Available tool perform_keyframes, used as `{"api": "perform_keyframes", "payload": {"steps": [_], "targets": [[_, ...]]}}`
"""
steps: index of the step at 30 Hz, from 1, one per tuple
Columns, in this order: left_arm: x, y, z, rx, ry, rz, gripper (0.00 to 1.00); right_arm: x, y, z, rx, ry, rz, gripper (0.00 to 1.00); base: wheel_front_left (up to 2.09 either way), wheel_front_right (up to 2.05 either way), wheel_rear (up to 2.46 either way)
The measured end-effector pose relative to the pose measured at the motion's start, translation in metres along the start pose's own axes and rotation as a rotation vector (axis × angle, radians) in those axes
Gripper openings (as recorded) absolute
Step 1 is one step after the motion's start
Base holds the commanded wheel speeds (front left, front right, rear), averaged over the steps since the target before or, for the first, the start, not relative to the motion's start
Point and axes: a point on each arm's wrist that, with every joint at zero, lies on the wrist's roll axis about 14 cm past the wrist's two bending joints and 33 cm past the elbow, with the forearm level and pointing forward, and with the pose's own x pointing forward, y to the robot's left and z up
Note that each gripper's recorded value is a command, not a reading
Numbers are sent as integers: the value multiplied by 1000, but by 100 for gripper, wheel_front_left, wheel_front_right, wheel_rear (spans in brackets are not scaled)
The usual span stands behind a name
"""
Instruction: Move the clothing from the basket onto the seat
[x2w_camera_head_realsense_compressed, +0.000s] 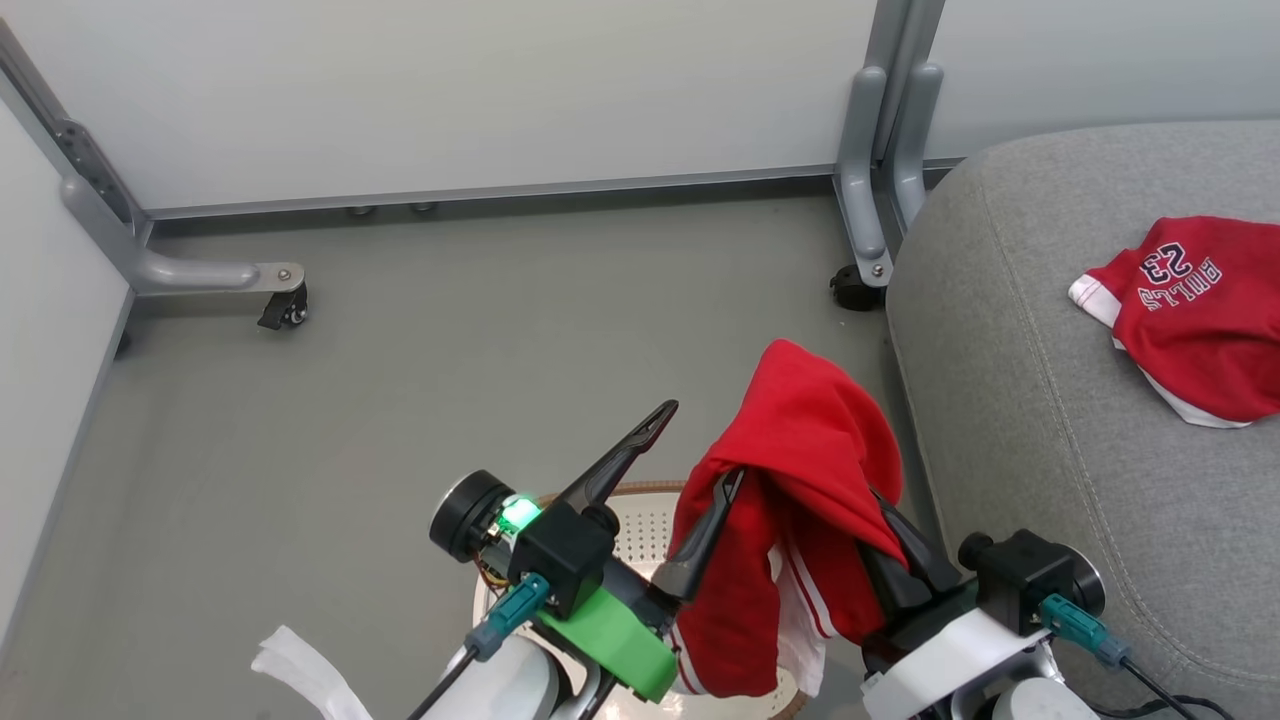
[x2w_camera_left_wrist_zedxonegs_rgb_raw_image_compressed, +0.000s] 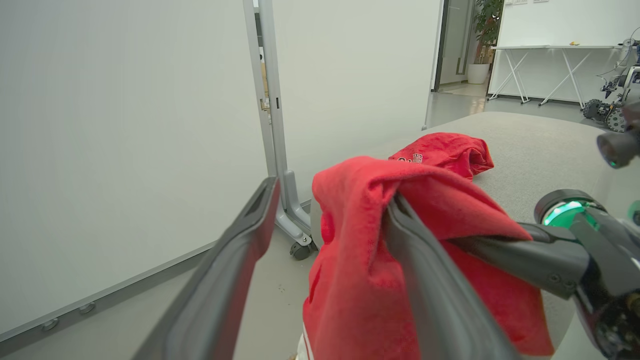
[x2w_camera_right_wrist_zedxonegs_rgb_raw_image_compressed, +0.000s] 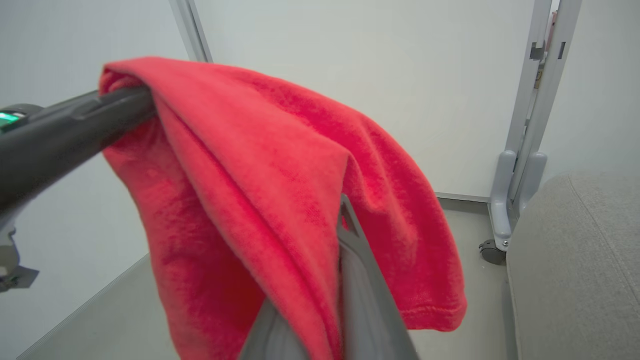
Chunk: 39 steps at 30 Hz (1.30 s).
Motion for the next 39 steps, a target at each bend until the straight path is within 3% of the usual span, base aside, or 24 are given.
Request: {"api": "perform_keyframes", "payload": {"steps": [13, 20, 31, 39], "targets": [[-2, 8, -7, -10, 14, 22, 100, -3, -20, 4, -19, -11, -61, 0, 0, 0, 0], [-5, 10, -20, -13, 48, 18, 100, -18, -45, 10, -40, -21, -149, 0, 0, 0, 0], [-4, 2, -51, -49, 124, -19, 100, -59, -85, 29, -54, -76, -346, 0, 0, 0, 0], [10, -24, -70, -43, 162, -153, 100, -102, -113, 40, -66, -99, -519, 0, 0, 0, 0]]}}
